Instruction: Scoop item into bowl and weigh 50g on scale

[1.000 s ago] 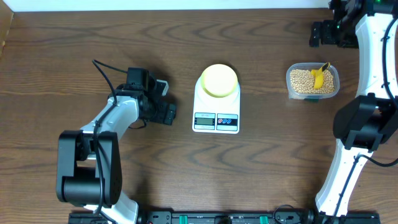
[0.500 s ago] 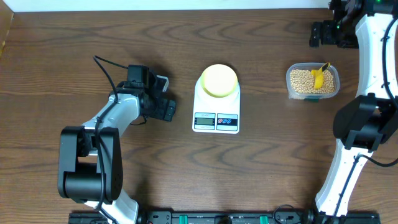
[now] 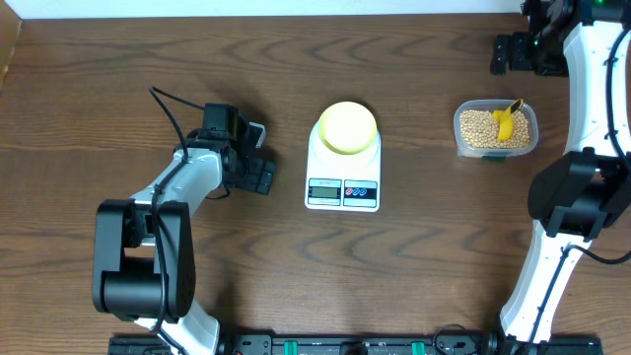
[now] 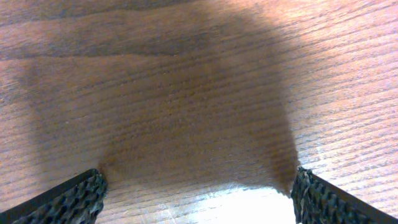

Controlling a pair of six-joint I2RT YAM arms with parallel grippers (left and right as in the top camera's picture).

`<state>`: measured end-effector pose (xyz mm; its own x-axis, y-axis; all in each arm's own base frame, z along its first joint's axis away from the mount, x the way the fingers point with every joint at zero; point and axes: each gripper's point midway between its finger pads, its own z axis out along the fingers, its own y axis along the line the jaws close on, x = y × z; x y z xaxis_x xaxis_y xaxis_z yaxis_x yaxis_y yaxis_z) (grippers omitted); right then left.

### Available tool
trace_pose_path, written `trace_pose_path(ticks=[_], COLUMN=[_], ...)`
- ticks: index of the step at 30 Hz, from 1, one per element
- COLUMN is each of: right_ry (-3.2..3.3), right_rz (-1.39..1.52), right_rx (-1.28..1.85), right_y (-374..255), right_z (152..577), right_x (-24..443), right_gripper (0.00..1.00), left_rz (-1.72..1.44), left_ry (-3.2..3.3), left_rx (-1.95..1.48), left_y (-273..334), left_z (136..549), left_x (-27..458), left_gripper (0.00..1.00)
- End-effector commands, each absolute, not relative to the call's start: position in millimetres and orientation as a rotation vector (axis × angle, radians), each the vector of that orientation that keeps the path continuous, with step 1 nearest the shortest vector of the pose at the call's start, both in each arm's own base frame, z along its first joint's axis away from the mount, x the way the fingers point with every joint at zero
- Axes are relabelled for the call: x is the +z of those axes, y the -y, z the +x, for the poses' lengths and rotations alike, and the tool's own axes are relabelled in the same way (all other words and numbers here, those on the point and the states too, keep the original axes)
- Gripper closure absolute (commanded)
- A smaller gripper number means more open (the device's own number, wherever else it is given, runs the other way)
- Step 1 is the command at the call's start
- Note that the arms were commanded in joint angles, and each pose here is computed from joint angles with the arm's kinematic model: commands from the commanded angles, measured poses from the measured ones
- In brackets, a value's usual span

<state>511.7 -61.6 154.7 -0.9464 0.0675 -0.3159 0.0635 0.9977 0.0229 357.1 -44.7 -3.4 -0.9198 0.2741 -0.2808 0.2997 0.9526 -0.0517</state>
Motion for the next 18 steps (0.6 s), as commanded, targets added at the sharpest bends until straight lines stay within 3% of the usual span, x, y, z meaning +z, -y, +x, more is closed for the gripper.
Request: trace_pose_path(ticks=[1,18], right_ry=[-2.802,-2.802], right_rz=[0.098,0.097], right_rx=[0.003,0.003], right_y=[64.5,64.5], right_z=[514.0,514.0], right_x=[159.7,159.7], right_gripper=[0.01,0.01], left_rz=[0.396,0.36], left_ry=[-3.04,-3.044], left_rx=[-0.16,-0.158], left_y=[37.8,30.5], left_z=[307.9,308.6], left_x=[-49.5,-49.5], left_gripper=[0.02,0.02])
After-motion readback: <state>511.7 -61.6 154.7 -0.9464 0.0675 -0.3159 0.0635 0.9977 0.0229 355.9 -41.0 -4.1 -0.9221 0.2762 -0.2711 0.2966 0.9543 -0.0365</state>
